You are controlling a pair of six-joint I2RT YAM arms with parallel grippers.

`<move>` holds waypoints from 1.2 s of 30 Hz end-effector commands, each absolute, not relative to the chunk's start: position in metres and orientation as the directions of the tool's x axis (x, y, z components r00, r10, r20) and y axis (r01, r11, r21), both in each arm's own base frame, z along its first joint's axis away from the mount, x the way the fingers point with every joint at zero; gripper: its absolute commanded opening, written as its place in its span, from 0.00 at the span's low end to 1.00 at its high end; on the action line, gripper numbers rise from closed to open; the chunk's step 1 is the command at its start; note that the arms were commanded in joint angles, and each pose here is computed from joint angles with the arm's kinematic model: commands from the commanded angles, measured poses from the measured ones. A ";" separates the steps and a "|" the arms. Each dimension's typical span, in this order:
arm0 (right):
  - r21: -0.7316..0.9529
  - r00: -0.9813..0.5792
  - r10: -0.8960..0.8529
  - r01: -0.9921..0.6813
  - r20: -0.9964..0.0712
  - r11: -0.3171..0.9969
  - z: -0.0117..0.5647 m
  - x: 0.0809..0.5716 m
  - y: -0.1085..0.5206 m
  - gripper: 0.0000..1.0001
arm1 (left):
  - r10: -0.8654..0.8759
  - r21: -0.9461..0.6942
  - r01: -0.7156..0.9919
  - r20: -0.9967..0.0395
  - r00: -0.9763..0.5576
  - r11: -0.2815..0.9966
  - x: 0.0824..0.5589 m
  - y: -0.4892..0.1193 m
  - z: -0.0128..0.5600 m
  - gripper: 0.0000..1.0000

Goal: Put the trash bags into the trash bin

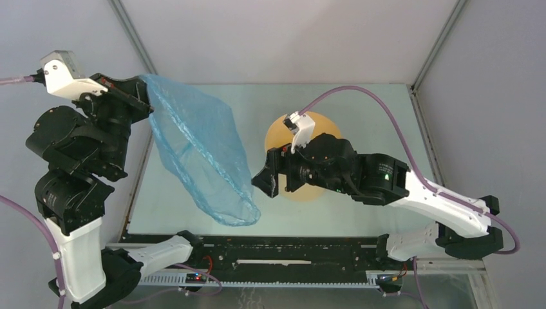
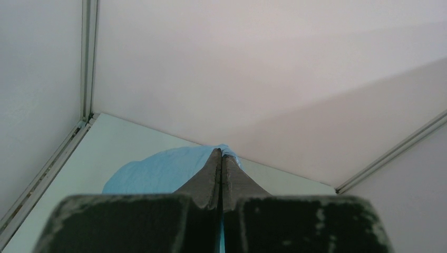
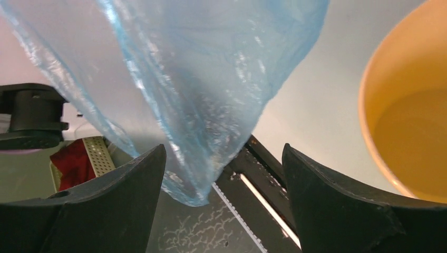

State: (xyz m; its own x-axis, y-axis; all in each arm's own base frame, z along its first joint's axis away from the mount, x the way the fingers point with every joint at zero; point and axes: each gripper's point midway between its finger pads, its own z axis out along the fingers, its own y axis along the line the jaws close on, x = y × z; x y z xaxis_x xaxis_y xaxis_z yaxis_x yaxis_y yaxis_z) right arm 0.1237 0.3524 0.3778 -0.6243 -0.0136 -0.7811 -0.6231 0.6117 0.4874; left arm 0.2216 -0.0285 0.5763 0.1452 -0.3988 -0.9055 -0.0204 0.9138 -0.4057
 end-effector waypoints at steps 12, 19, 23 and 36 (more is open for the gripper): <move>0.248 -0.522 -0.192 -0.657 -0.831 0.712 0.345 0.117 0.389 0.89 | -0.396 -0.420 -0.087 -0.895 0.204 0.903 0.222 -0.013 0.596 0.00; 0.138 -0.492 -0.249 -0.624 -0.834 0.770 0.332 0.130 0.383 0.71 | -0.405 -0.438 -0.119 -0.886 0.226 0.891 0.217 -0.004 0.598 0.00; 0.115 -0.412 -0.213 -0.641 -0.886 0.759 0.370 0.140 0.381 0.15 | -0.422 -0.462 -0.121 -0.870 0.253 0.879 0.211 0.002 0.602 0.00; 0.215 -0.189 0.127 -0.580 -0.974 0.785 0.532 0.177 0.276 0.00 | -0.651 -0.525 0.553 -0.757 0.043 0.647 0.173 -0.112 0.655 0.00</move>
State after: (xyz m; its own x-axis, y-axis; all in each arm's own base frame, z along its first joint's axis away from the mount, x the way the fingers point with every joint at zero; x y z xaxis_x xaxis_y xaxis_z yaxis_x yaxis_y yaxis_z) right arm 0.1698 0.3399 0.4790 -0.3018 0.0168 -0.9532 -0.6227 0.7537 0.2104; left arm 0.1900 -0.0577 0.6292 0.1641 -0.5695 -0.8054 0.2737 0.8107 -0.5175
